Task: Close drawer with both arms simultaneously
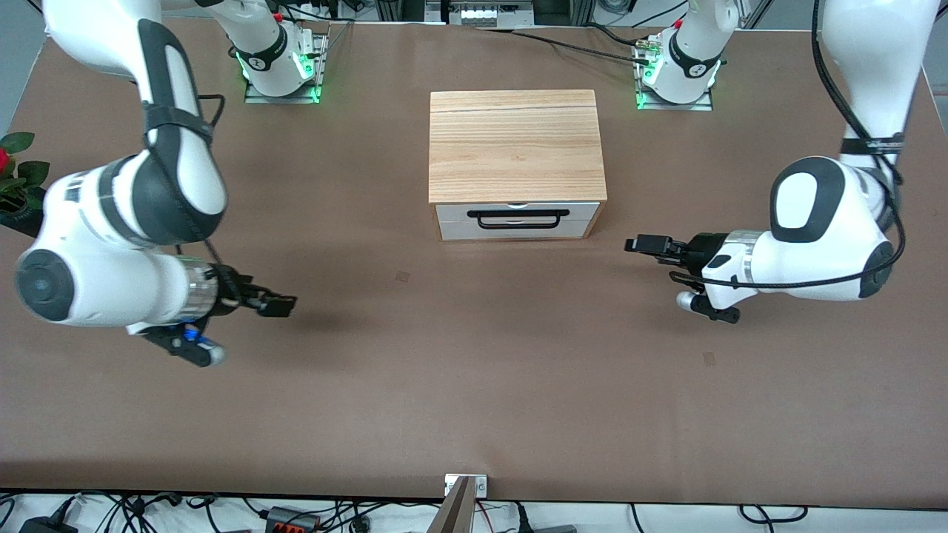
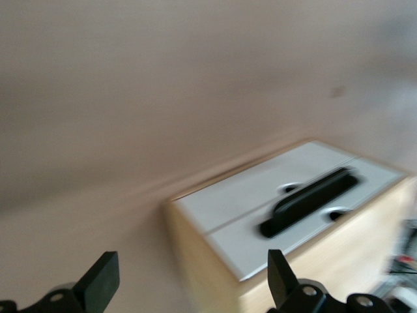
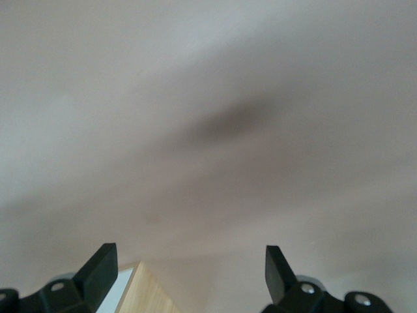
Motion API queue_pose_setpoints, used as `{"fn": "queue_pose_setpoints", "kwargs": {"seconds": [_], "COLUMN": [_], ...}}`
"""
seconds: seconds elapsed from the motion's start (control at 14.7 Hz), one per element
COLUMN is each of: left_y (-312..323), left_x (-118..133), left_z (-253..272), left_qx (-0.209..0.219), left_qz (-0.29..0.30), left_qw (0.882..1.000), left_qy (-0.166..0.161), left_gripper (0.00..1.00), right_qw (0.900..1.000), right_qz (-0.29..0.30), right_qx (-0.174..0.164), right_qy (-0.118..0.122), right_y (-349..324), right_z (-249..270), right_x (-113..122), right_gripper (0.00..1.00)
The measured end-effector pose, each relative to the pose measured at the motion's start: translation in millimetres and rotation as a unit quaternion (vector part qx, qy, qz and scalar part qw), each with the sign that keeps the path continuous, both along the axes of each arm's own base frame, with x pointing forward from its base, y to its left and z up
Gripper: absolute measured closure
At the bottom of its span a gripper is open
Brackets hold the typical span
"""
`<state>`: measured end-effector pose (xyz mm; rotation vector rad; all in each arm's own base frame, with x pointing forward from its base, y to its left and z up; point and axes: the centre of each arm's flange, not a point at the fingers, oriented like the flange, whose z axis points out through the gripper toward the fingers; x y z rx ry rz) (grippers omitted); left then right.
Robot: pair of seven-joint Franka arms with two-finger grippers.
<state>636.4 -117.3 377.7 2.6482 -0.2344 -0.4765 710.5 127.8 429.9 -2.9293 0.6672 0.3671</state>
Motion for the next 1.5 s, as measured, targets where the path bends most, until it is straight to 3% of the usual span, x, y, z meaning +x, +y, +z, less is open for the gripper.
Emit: {"fn": "queue_pose_setpoints", "kwargs": {"seconds": [0.27, 0.48, 0.68, 0.95, 1.16, 1.23, 1.36, 1.5], "left_y": [15.8, 28.9, 44.4, 93.1, 122.5, 116.9, 91.8, 79.2], "left_x": [3.0, 5.7, 3.9, -15.9, -33.4, -41.6, -64.2, -81.4], "left_z": [6.0, 34.0, 96.7, 185.9, 215.0, 217.5, 222.3, 225.7], "left_qx": [0.152, 0.223, 0.242, 0.246, 0.243, 0.240, 0.235, 0.232], "left_qz": [0.003, 0.037, 0.071, 0.072, 0.064, 0.055, 0.034, 0.023], "left_qw": [0.988, 0.974, 0.967, 0.960, 0.952, 0.949, 0.948, 0.948], "left_qy": [0.012, 0.013, -0.027, -0.110, -0.177, -0.197, -0.214, -0.219], "left_gripper": [0.00, 0.00, 0.00, 0.00, 0.00, 0.00, 0.00, 0.00], "right_qw": [0.998, 0.997, 0.997, 0.986, 0.980, 0.979, 0.980, 0.976], "right_qz": [-0.048, -0.030, 0.055, 0.158, 0.183, 0.177, 0.159, 0.175], "right_qx": [-0.040, -0.061, -0.035, -0.033, -0.067, -0.079, -0.092, -0.095], "right_qy": [-0.008, -0.024, -0.044, -0.049, -0.046, -0.058, -0.081, -0.084], "right_y": [-76.7, -99.2, -158.1, -203.1, -178.5, -161.7, -114.2, -89.0], "right_z": [4.8, 23.9, 63.9, 90.8, 101.3, 103.6, 100.6, 101.9], "right_x": [8.5, 5.6, -16.9, -56.0, -74.0, -77.1, -82.1, -90.7], "right_gripper": [0.00, 0.00, 0.00, 0.00, 0.00, 0.00, 0.00, 0.00]}}
